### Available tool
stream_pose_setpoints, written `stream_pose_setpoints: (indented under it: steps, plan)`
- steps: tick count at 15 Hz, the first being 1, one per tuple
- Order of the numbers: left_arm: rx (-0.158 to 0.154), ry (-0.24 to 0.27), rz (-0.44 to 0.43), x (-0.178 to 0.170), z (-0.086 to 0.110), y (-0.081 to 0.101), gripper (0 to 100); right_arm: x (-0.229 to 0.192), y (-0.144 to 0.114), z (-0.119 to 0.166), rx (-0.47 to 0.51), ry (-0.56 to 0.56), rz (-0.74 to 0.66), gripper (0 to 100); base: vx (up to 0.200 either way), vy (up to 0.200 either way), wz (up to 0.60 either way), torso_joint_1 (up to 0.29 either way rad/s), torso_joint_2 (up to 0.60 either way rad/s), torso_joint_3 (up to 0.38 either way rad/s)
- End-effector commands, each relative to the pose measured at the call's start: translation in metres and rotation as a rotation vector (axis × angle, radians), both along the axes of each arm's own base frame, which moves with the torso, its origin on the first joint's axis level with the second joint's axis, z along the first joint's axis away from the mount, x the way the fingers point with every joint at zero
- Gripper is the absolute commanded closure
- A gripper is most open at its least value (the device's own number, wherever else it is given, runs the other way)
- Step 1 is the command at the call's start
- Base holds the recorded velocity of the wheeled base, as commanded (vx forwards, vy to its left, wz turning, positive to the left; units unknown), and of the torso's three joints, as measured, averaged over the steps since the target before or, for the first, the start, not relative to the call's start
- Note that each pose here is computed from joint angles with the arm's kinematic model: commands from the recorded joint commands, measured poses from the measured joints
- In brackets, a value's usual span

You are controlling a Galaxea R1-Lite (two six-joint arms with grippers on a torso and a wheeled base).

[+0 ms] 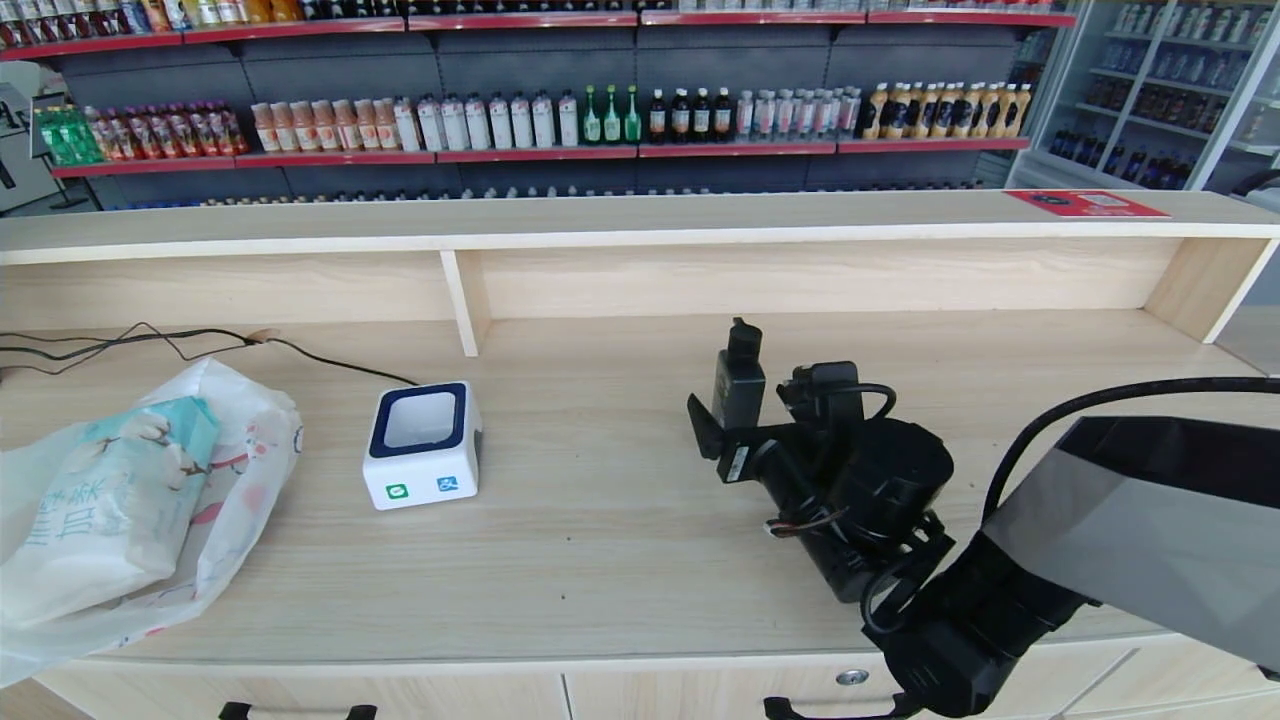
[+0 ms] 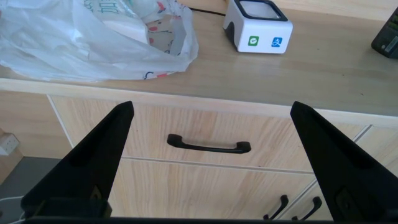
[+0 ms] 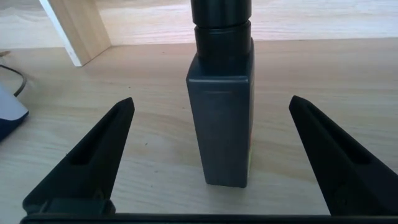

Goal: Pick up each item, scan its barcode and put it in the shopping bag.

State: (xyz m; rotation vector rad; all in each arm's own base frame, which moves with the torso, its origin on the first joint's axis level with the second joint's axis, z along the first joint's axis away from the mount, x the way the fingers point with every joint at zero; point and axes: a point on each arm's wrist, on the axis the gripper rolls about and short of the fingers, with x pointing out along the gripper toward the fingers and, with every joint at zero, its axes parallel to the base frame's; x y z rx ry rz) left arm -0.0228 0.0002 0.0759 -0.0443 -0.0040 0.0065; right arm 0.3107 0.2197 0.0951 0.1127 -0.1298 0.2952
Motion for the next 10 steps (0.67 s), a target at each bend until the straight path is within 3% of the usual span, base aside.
stream_pose_setpoints:
  steps: [1,10]
  plan:
    - [0.000,-0.001,0.001,0.000,0.000,0.000,0,0.005,0.004,-0.007,-0.003,0.005,0.000,0,0.000,0.000,0.00,0.000,0.00,0.000]
    - [0.000,-0.001,0.000,0.000,0.000,0.000,0,0.031,0.004,-0.013,0.011,-0.029,-0.023,0,0.000,0.000,0.00,0.000,0.00,0.000]
